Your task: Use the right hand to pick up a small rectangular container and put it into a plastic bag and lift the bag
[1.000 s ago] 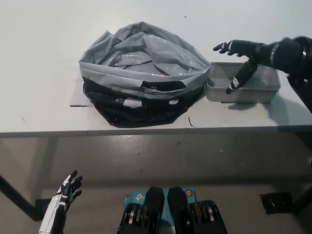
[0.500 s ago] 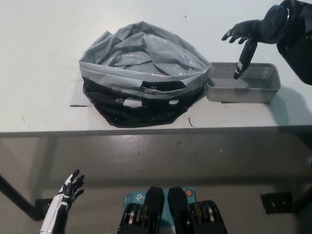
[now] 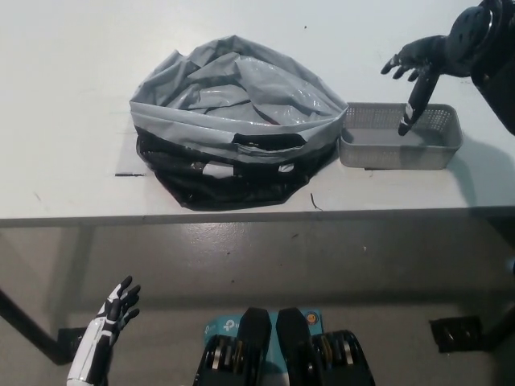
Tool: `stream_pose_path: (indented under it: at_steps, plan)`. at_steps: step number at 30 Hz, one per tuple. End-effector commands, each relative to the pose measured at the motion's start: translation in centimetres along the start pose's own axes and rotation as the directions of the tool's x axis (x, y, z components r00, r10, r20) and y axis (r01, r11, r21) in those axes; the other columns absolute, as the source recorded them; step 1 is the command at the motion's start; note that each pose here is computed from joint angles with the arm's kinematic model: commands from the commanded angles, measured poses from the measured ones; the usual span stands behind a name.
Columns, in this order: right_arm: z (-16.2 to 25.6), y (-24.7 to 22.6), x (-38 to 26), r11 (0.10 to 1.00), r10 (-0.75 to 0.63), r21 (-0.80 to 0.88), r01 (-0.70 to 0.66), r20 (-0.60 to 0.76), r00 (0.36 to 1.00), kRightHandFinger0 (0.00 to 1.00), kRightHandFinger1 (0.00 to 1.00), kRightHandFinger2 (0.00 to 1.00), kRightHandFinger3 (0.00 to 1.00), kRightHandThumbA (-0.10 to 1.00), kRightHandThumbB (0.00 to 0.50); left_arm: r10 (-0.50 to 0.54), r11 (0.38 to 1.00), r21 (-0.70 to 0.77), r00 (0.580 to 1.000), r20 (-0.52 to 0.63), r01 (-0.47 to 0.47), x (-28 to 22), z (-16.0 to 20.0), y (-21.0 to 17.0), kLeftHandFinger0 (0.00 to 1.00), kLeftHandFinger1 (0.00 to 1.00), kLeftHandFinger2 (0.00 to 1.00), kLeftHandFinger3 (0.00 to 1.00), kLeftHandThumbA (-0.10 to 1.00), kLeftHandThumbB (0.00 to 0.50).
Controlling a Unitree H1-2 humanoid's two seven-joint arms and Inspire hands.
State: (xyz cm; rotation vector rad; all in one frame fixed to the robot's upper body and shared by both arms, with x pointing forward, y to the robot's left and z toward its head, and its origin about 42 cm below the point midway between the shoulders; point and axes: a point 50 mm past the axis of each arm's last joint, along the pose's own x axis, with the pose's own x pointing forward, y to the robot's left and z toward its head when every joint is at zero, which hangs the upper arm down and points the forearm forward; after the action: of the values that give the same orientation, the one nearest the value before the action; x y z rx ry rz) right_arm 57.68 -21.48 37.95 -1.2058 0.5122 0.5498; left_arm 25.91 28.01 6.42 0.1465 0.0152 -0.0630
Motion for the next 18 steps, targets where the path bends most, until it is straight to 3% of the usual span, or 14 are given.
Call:
stream_pose_path:
  at_steps: [1,10,13,15,16,18]
  plan:
    - [0.9,-2.2,-1.6,1.0,-0.009,-0.009,0.01,0.06,0.998,1.0,1.0,1.0,1.0,1.0,0.479,-0.023,0.999,0.029,0.997,0.068,0.021,0.5,1.3,0.6,1.0,1.0,1.0,1.0,1.0,0.126]
    - [0.4,-1.0,0.3,0.998,-0.044,-0.034,0.043,-0.04,0.998,1.0,1.0,1.0,1.0,0.93,0.5,-0.025,0.999,0.031,0.997,0.068,0.023,0.8,1.4,0.8,1.0,1.0,1.0,1.0,1.0,0.128]
    - [0.4,-0.2,1.0,0.991,-0.098,-0.099,0.089,-0.088,0.991,1.0,1.0,1.0,1.0,0.97,0.5,-0.025,0.999,0.037,0.998,0.065,0.022,0.8,1.5,0.9,1.0,1.0,1.0,1.0,1.0,0.131]
    - [0.0,0.4,1.6,0.987,-0.032,-0.156,0.022,-0.063,0.997,1.0,1.0,1.0,1.0,1.0,0.5,-0.023,0.999,0.031,0.998,0.063,0.021,0.8,1.5,0.8,1.0,1.0,1.0,1.0,1.0,0.137]
    - [0.0,0.7,1.8,0.989,0.001,-0.145,-0.008,-0.045,0.999,1.0,1.0,1.0,1.0,1.0,0.459,-0.023,0.999,0.028,0.998,0.062,0.021,0.7,1.4,0.7,1.0,1.0,1.0,1.0,1.0,0.143]
    - [-0.2,1.3,2.5,0.989,0.017,-0.149,-0.024,-0.046,0.999,1.0,1.0,1.0,1.0,1.0,0.481,-0.023,0.999,0.025,0.998,0.061,0.022,0.5,1.2,0.7,1.0,1.0,1.0,1.0,1.0,0.138]
